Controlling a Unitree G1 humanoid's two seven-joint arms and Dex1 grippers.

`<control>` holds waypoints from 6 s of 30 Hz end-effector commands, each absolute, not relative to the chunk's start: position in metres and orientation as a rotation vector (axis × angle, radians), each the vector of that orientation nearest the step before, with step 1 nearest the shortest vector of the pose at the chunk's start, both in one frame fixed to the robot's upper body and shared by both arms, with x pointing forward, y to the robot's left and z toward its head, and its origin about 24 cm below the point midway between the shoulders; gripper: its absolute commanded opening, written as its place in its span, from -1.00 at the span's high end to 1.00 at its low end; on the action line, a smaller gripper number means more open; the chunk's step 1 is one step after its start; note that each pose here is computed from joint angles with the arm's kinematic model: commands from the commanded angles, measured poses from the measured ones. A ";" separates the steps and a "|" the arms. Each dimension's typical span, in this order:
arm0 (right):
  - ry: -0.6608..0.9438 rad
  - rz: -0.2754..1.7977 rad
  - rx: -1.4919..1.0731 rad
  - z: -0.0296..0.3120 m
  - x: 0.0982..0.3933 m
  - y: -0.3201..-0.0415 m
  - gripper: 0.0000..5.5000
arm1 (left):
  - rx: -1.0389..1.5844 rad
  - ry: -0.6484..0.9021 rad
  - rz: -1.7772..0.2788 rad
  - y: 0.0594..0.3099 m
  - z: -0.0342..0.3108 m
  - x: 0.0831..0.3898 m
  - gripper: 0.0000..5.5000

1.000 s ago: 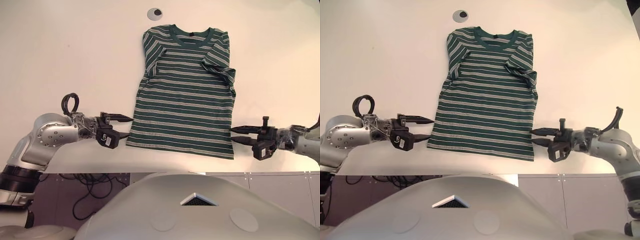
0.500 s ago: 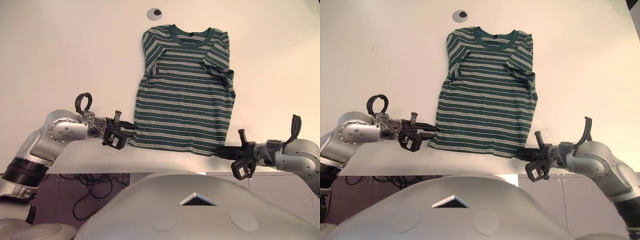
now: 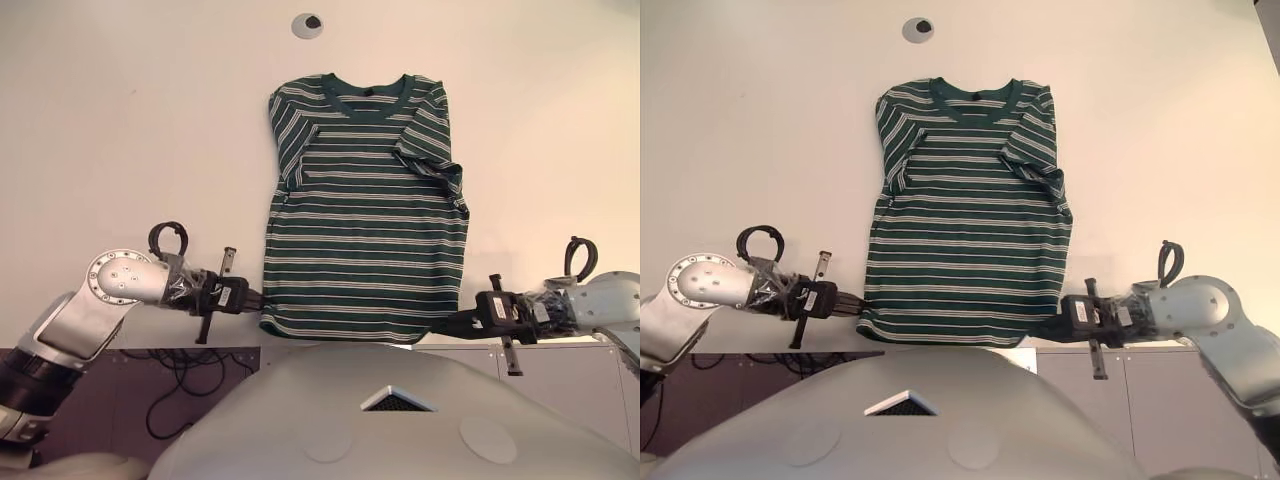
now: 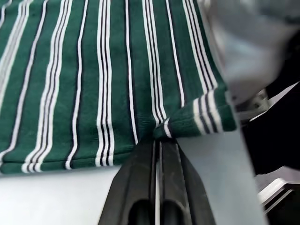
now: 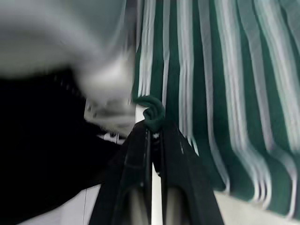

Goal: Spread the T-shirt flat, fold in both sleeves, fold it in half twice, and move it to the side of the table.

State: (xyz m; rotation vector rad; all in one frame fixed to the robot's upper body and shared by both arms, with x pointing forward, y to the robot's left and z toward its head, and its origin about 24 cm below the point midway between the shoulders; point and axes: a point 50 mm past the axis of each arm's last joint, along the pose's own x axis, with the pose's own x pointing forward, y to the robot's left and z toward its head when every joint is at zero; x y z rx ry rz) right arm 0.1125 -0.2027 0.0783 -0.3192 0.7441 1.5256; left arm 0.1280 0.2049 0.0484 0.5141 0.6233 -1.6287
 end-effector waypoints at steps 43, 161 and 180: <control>0.252 0.593 -0.385 0.060 0.370 -0.170 0.99 | 0.175 0.263 -1.029 0.112 0.071 0.292 1.00; 0.541 0.721 0.012 0.049 0.364 -0.068 0.99 | 0.320 0.633 -0.934 0.195 0.026 0.249 1.00; 0.753 0.574 0.035 0.001 0.346 -0.102 0.99 | 0.032 0.215 -0.684 0.198 0.099 0.288 1.00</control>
